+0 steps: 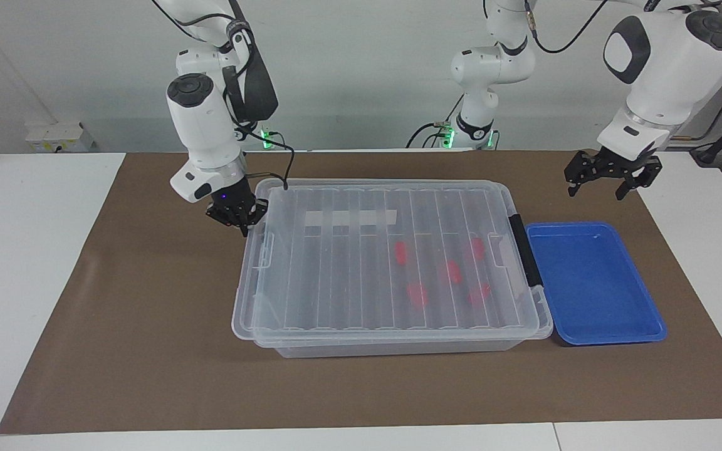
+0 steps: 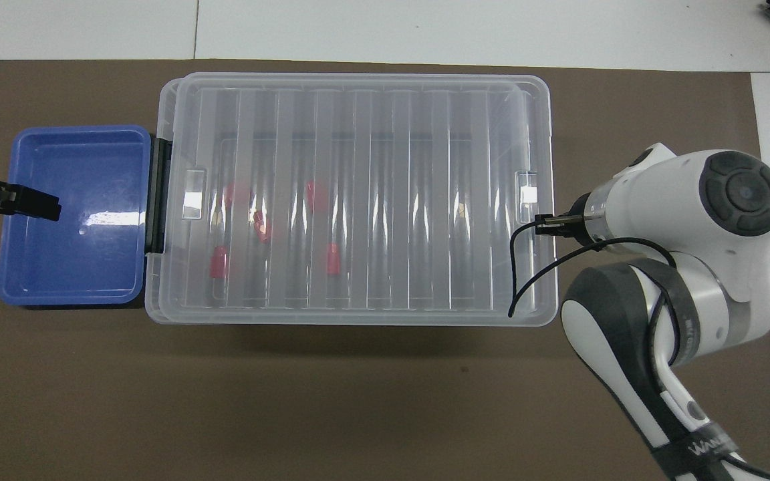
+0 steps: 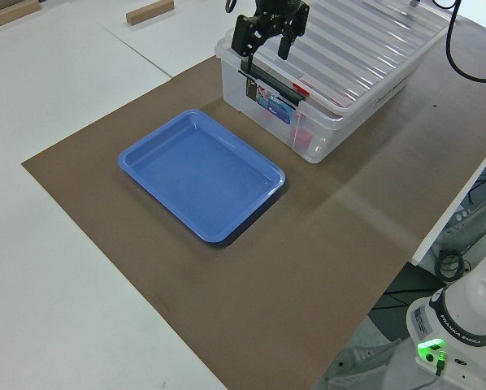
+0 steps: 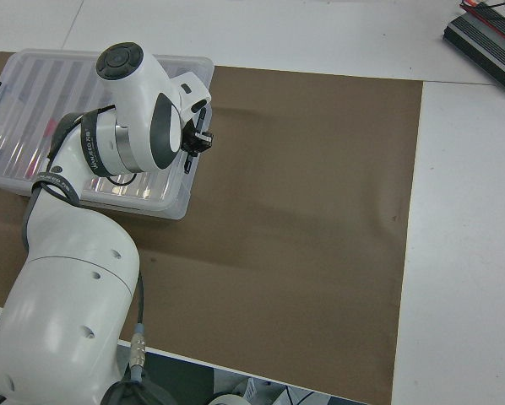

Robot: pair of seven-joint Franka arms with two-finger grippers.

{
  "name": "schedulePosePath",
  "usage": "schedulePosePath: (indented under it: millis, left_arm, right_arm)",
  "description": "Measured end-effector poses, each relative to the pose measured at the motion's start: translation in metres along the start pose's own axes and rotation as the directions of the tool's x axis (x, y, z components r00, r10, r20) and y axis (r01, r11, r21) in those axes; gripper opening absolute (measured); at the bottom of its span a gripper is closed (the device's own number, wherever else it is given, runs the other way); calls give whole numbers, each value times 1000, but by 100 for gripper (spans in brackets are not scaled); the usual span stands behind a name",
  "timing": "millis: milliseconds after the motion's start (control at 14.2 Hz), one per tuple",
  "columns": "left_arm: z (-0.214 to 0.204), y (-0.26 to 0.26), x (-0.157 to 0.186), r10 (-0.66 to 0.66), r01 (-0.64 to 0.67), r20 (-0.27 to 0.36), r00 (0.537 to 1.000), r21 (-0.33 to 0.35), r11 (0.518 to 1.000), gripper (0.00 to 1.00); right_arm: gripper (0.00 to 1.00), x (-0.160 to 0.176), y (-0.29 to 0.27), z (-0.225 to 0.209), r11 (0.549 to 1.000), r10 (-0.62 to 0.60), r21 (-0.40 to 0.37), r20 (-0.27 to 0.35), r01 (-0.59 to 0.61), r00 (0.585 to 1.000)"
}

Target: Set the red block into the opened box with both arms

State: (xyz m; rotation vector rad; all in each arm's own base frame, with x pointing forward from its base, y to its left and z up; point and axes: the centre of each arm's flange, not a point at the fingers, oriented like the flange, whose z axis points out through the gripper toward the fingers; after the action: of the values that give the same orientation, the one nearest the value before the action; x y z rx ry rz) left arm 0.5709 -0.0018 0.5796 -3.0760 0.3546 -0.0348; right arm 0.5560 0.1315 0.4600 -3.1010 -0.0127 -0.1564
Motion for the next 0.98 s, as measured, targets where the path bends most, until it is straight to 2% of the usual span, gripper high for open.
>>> schedulePosePath:
  millis: [492,984]
  left_arm:
    - [0,0,0,0,0,0,1000,0,1000,100]
    - [0,0,0,0,0,0,1000,0,1000,100]
  right_arm:
    - [1,0,3,-3,1000,9,0,-5,-9,1000]
    - [1,0,75,-35,991,127,-36,14,-126,992]
